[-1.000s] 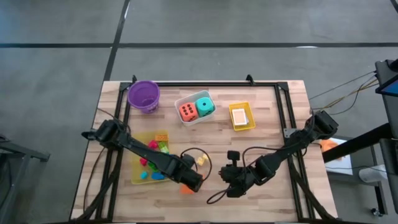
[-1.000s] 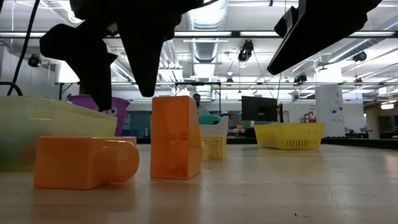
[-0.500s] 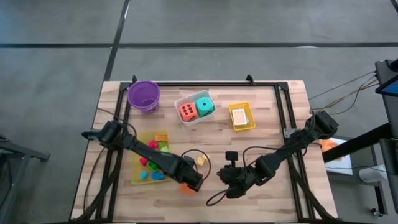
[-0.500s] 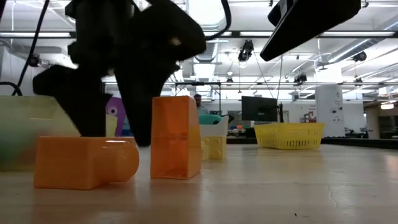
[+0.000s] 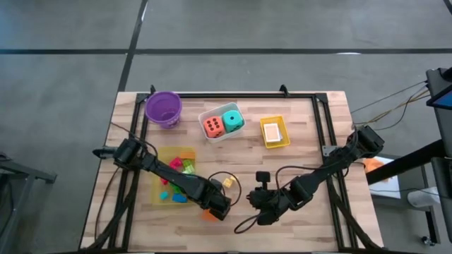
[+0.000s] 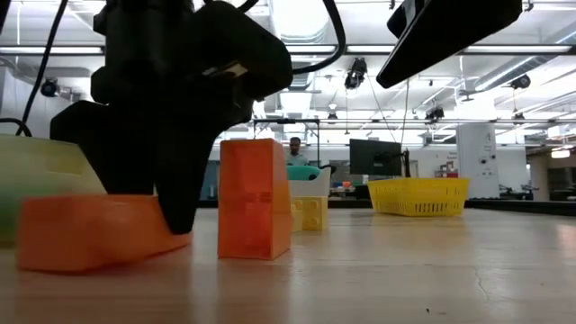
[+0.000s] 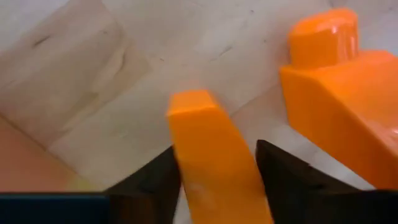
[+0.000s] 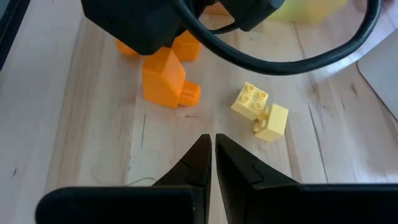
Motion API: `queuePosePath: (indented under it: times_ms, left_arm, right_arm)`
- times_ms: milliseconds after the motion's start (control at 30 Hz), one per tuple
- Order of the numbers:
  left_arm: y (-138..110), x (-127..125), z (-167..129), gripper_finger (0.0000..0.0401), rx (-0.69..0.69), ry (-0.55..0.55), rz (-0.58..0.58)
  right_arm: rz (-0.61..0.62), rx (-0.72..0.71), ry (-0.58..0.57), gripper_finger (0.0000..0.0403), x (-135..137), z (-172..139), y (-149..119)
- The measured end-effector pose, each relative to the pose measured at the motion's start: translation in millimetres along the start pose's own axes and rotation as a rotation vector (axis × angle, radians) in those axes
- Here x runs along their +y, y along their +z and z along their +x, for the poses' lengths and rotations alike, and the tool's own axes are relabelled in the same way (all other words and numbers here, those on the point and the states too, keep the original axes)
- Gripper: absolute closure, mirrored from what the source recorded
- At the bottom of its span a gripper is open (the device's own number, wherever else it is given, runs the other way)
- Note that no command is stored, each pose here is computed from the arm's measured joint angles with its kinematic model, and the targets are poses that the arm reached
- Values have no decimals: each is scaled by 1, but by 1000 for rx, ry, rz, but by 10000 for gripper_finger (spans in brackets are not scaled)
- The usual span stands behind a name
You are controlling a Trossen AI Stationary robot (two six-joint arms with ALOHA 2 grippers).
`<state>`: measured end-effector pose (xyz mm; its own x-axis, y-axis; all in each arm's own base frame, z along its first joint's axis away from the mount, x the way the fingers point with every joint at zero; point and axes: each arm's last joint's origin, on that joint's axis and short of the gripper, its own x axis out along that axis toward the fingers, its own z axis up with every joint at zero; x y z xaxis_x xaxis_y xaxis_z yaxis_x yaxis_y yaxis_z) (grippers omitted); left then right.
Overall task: Pick & Place Toys
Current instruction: Put the orange game piece into the light yellow bin
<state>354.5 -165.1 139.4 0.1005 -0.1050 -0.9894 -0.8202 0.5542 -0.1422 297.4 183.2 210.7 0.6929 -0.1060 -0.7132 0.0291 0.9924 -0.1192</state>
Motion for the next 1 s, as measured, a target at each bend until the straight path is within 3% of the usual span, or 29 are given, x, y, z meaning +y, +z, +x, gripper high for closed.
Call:
queuePosePath:
  times_ms: [100, 567, 700, 1000]
  left_arm:
    - [0, -1, 0, 263, 3, -6, 16]
    - [0, -6, -7, 264, -12, -20, 57]
    - [1, -13, -23, 264, -21, -15, 95]
    - [0, -18, -69, 264, -54, 110, 177]
  right_arm:
    - [-2, 0, 0, 384, 0, 0, 0]
    - [-5, 2, 6, 384, 1, 0, 0]
    - [-10, 2, 6, 384, 1, 0, 0]
    - [-10, 2, 6, 384, 1, 0, 0]
